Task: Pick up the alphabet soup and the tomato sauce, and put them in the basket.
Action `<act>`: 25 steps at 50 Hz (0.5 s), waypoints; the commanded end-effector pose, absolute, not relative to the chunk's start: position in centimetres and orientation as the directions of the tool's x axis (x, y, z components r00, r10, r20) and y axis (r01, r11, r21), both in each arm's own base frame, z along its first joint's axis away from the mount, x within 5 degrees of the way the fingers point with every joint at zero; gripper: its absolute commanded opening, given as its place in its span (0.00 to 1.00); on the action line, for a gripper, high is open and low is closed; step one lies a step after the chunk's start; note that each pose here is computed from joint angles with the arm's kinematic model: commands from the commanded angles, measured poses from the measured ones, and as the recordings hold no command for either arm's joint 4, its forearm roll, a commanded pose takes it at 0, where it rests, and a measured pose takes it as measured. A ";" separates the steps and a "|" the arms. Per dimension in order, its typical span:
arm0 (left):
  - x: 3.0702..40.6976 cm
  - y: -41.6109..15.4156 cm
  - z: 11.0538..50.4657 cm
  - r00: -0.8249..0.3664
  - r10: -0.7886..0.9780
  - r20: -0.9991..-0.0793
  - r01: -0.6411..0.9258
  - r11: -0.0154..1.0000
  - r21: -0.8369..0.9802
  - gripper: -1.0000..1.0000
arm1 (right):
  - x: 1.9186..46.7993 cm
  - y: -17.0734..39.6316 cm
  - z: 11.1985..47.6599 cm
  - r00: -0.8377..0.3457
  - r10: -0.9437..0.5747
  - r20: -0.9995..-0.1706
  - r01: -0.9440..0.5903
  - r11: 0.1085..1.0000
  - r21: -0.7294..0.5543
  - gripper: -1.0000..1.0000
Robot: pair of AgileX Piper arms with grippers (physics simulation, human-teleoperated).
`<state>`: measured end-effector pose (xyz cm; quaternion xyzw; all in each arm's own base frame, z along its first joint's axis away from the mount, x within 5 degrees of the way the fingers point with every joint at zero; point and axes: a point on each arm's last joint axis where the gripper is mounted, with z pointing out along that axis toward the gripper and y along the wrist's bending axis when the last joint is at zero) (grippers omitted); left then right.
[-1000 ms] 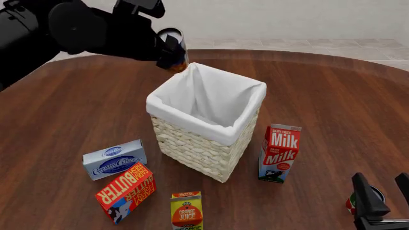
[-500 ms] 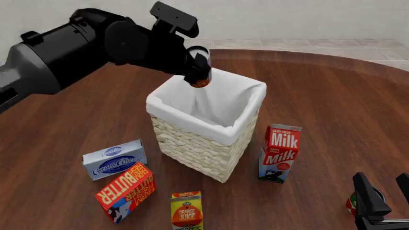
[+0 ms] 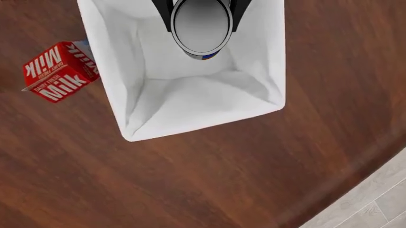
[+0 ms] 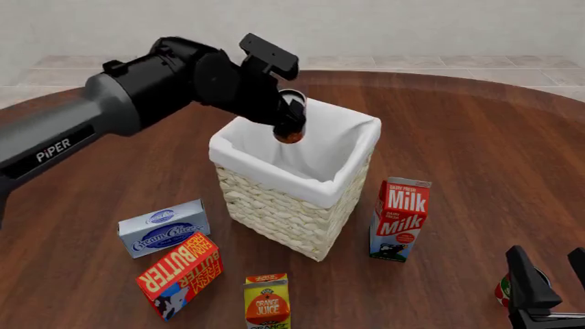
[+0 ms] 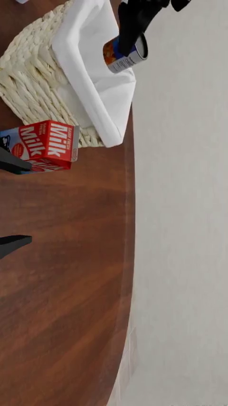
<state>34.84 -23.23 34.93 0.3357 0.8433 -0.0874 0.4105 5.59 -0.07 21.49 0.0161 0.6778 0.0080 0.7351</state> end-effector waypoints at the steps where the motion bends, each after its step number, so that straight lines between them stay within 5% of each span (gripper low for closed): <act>1: 35.8 -23.8 33.6 -0.435 0.525 -0.732 0.652 0.744 0.146 0.00 | 5.6 -0.1 21.5 0.084 0.038 -0.996 0.012 0.999 0.039 1.00; 25: 36.0 -25.0 30.8 -0.456 0.549 -0.701 0.670 0.730 0.136 0.00 | 5.6 -0.1 21.5 0.084 0.047 -0.995 0.020 0.999 0.048 1.00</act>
